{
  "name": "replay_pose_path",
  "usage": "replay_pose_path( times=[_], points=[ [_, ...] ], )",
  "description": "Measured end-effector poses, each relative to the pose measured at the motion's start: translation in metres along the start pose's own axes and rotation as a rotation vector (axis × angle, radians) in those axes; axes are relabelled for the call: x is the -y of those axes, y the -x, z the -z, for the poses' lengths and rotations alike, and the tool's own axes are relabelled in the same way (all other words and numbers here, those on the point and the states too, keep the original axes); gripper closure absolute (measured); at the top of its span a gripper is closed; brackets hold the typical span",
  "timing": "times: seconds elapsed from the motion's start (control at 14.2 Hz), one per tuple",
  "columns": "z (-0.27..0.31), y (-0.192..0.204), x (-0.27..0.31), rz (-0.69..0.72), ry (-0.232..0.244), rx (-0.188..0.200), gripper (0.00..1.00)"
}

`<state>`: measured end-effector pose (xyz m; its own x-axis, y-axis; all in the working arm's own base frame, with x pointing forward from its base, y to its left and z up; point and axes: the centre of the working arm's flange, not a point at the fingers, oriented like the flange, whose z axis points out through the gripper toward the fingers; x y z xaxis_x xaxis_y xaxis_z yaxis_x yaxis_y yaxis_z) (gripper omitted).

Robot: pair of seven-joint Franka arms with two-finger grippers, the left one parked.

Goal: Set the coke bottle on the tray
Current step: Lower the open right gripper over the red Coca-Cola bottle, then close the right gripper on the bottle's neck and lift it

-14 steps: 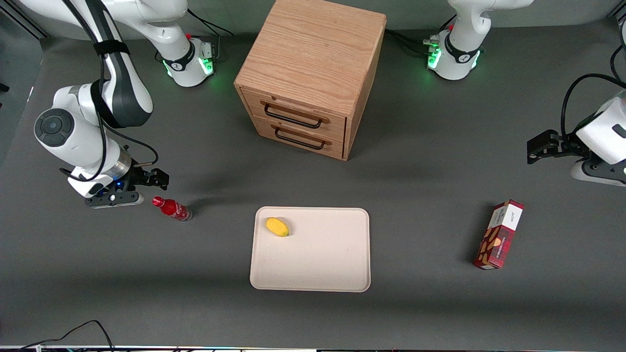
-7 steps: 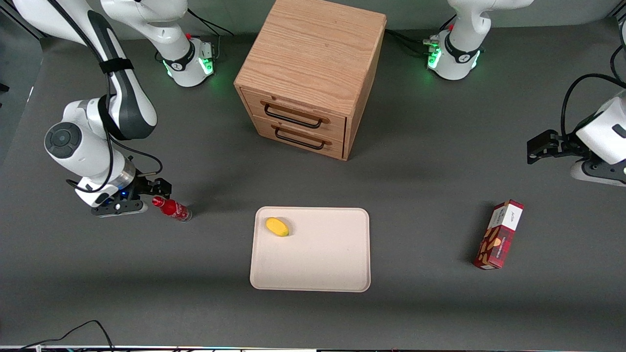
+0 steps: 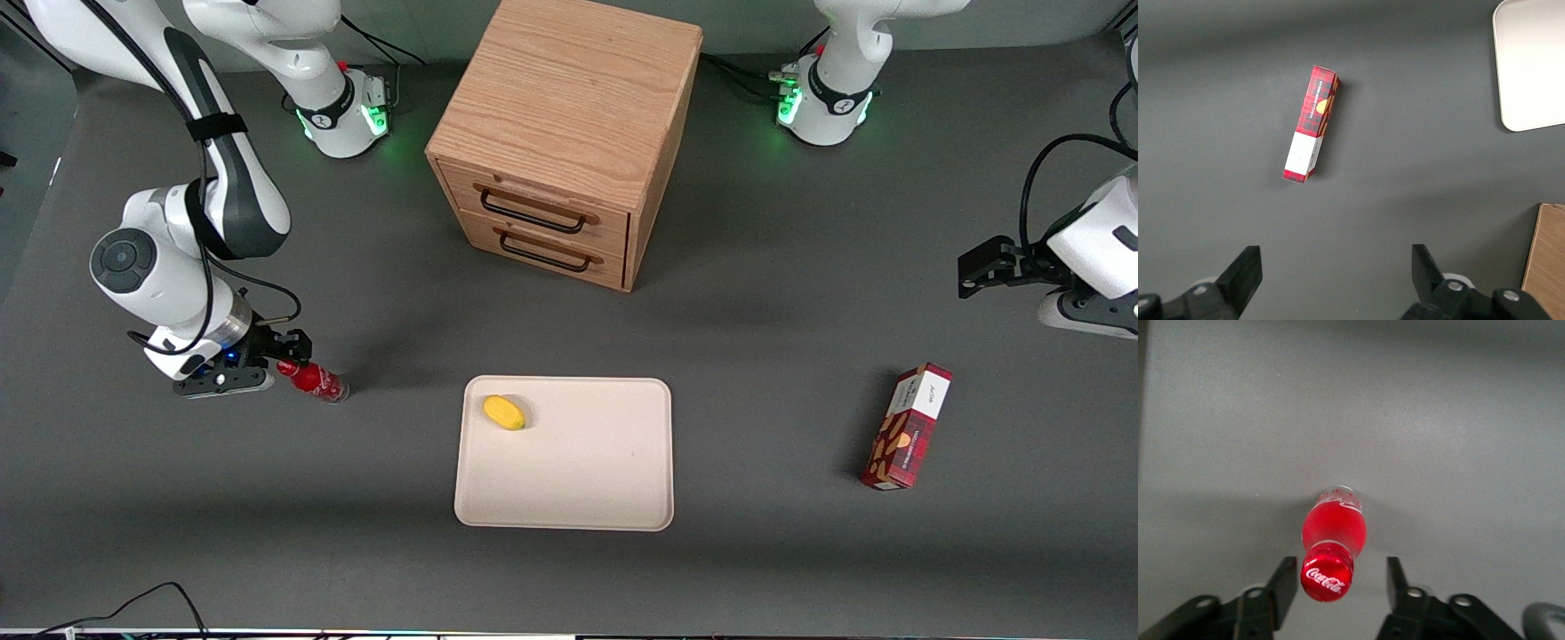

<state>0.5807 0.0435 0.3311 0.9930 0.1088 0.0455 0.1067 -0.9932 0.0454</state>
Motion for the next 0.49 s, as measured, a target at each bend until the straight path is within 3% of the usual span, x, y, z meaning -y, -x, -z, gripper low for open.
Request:
replay_pose_path(
  times=[0.14,0.49],
  points=[
    [-0.0006,-0.0001,0.0007,0.001,0.0,0.001,0.66],
    [0.0039,-0.0018,0.0004,0.001,0.001,-0.001,0.69]
  ],
)
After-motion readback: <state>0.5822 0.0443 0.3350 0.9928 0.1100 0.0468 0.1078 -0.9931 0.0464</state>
